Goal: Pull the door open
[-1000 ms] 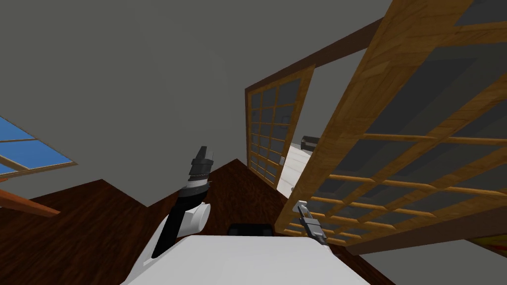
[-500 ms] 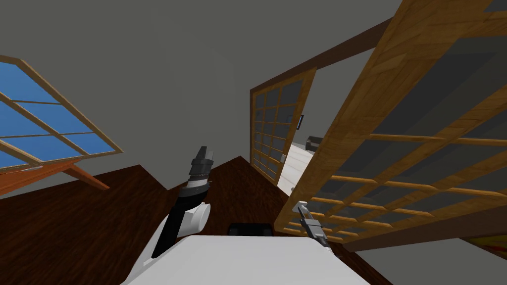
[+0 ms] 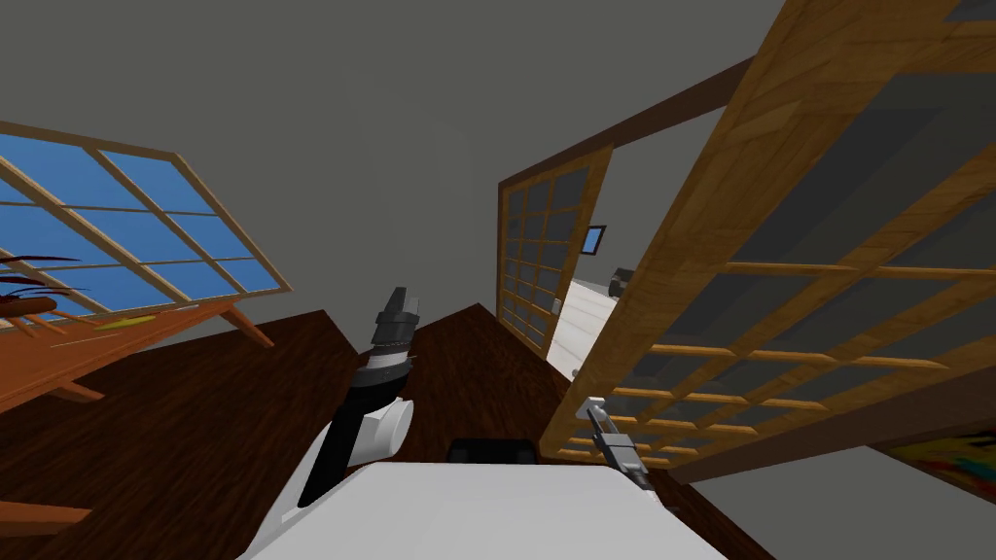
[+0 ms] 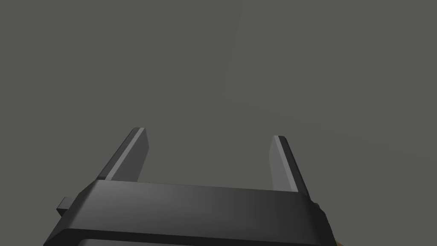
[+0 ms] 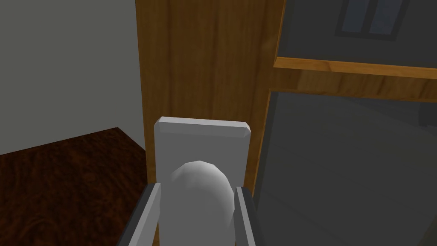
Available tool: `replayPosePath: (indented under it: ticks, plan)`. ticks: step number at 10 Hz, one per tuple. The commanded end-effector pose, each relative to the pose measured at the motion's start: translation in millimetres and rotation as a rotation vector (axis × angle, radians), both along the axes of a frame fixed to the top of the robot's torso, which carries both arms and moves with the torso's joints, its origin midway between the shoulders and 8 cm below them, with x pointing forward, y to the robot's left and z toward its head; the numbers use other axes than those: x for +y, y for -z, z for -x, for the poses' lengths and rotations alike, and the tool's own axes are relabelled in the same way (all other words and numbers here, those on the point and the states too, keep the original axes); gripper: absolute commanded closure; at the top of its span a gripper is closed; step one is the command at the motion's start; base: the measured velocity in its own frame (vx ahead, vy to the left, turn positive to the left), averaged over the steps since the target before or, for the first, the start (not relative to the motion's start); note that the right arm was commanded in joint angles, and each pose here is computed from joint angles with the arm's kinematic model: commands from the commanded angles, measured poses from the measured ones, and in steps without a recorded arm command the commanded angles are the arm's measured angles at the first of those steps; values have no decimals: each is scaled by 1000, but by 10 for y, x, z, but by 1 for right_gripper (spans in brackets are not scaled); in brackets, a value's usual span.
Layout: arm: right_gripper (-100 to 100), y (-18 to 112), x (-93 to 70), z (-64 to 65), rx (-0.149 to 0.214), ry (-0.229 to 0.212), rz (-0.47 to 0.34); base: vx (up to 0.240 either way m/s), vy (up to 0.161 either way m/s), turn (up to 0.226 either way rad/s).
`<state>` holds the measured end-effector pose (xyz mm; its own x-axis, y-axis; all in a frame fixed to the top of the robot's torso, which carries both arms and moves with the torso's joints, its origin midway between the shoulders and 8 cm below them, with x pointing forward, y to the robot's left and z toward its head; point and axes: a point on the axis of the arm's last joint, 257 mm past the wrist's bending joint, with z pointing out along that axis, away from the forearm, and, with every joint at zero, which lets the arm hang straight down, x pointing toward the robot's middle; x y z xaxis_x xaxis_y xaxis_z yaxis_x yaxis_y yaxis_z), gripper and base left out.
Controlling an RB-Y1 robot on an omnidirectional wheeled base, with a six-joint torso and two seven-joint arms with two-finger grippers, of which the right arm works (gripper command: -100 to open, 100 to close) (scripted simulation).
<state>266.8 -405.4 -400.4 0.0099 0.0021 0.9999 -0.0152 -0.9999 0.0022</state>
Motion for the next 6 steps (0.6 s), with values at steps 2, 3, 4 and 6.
replayPosePath:
  ticks: [2, 3, 4, 6]
  plan:
    - [100, 16, 6, 26, 4, -9, -1, -111, -23, 66]
    - [100, 13, 6, 30, 3, -14, -1, -175, -43, 138]
    - [100, 10, 6, 34, 2, -20, -1, -178, -66, 126]
    - [100, 2, 6, 45, -1, -32, -1, -212, -47, 137]
